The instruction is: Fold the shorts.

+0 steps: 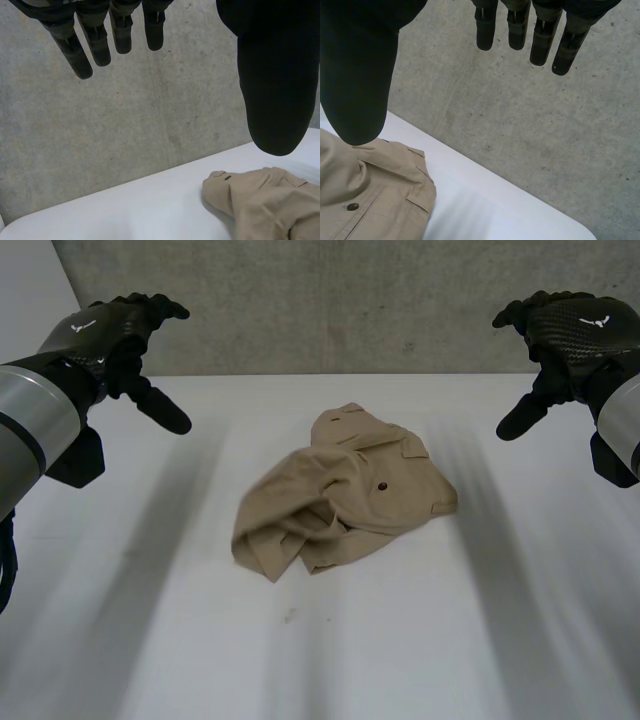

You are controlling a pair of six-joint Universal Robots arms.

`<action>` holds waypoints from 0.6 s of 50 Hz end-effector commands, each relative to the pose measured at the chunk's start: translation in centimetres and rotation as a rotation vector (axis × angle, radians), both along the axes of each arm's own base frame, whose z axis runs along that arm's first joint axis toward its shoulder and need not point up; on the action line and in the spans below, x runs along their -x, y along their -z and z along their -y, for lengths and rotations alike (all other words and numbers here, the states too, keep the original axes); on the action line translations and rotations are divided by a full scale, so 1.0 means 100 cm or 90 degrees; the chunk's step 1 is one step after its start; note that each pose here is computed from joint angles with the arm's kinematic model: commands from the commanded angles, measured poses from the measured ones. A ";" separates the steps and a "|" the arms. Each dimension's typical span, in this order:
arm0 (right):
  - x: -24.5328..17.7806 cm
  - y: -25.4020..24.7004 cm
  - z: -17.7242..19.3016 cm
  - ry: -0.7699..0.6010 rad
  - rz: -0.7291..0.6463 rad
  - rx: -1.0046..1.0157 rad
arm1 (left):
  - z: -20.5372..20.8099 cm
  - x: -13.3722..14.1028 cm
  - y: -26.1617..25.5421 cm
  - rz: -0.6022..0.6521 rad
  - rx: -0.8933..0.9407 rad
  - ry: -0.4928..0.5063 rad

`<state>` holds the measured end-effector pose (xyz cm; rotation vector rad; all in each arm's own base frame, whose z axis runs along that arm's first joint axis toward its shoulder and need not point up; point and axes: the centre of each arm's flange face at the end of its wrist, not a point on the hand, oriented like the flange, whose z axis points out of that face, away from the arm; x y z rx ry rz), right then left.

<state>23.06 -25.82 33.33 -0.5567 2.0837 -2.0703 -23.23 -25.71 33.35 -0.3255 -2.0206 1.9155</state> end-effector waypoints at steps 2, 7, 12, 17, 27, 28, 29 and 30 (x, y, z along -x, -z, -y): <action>-0.002 0.003 0.000 -0.007 0.000 0.003 | 0.009 0.003 0.020 0.016 -0.034 0.001; -0.010 0.010 -0.001 -0.038 -0.026 0.014 | 0.015 0.019 0.054 0.031 -0.080 0.024; -0.018 0.030 0.000 -0.075 -0.104 0.008 | 0.013 0.056 0.104 0.058 -0.127 0.083; -0.033 0.060 -0.001 -0.115 -0.199 -0.008 | 0.021 0.077 0.144 0.086 -0.161 0.068; -0.040 0.099 0.014 -0.127 -0.236 -0.058 | 0.042 0.097 0.193 0.122 -0.156 0.002; -0.040 0.100 0.015 -0.126 -0.236 -0.058 | 0.042 0.097 0.192 0.125 -0.155 0.002; -0.040 0.102 0.017 -0.126 -0.236 -0.060 | 0.041 0.097 0.192 0.127 -0.153 0.005; -0.041 0.103 0.018 -0.125 -0.236 -0.060 | 0.038 0.099 0.191 0.137 -0.150 0.013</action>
